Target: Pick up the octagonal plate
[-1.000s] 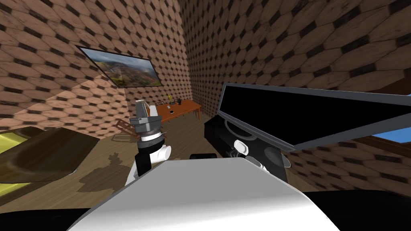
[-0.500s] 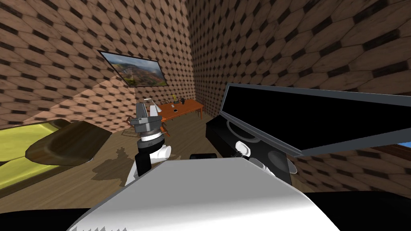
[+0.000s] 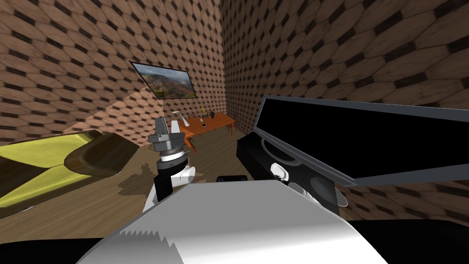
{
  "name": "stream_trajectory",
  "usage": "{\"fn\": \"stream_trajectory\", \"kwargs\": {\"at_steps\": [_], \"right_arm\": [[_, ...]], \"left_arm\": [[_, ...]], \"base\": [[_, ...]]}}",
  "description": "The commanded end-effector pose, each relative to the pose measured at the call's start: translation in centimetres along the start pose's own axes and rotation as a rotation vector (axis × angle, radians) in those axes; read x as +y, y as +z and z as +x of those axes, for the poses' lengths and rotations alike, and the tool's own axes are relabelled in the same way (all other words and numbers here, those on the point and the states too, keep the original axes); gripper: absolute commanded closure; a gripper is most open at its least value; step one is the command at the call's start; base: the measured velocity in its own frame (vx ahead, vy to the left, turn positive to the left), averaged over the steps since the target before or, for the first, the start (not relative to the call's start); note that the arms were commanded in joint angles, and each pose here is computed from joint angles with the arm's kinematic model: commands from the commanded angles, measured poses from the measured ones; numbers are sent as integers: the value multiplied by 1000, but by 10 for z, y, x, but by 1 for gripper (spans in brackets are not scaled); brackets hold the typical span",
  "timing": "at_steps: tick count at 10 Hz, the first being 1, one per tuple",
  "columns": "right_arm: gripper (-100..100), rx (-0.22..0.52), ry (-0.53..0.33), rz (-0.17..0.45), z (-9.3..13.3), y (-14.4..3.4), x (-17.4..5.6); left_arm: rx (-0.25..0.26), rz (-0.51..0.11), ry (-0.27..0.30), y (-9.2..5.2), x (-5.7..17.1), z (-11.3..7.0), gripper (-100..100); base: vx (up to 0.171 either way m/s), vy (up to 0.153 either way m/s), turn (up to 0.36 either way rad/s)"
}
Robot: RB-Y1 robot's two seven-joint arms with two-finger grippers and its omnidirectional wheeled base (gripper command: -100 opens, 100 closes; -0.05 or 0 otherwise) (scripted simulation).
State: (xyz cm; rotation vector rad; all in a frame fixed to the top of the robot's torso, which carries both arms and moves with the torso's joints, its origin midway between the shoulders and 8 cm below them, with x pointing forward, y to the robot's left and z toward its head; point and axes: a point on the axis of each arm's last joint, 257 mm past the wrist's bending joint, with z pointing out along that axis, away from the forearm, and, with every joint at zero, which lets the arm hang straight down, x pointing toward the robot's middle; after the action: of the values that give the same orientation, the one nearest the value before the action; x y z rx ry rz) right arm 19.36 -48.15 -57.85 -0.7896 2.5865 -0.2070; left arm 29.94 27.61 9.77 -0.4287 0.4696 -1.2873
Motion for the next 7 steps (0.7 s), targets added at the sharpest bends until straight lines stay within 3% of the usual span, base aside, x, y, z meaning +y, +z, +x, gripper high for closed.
{"fn": "stream_trajectory", "kwargs": {"at_steps": [1,4,7], "right_arm": [[-100,23,-24,8,9,-3,-6],[-100,143,-122,50,61,-17,-38],[-100,143,-119,50,61,-17,-38]], "left_arm": [[0,0,0,0,0,0,0],[0,0,0,0,0,0,0],[0,0,0,0,0,0,0]], "base": [[-22,-1,114],[-31,-2,183],[-12,-4,3]]}}
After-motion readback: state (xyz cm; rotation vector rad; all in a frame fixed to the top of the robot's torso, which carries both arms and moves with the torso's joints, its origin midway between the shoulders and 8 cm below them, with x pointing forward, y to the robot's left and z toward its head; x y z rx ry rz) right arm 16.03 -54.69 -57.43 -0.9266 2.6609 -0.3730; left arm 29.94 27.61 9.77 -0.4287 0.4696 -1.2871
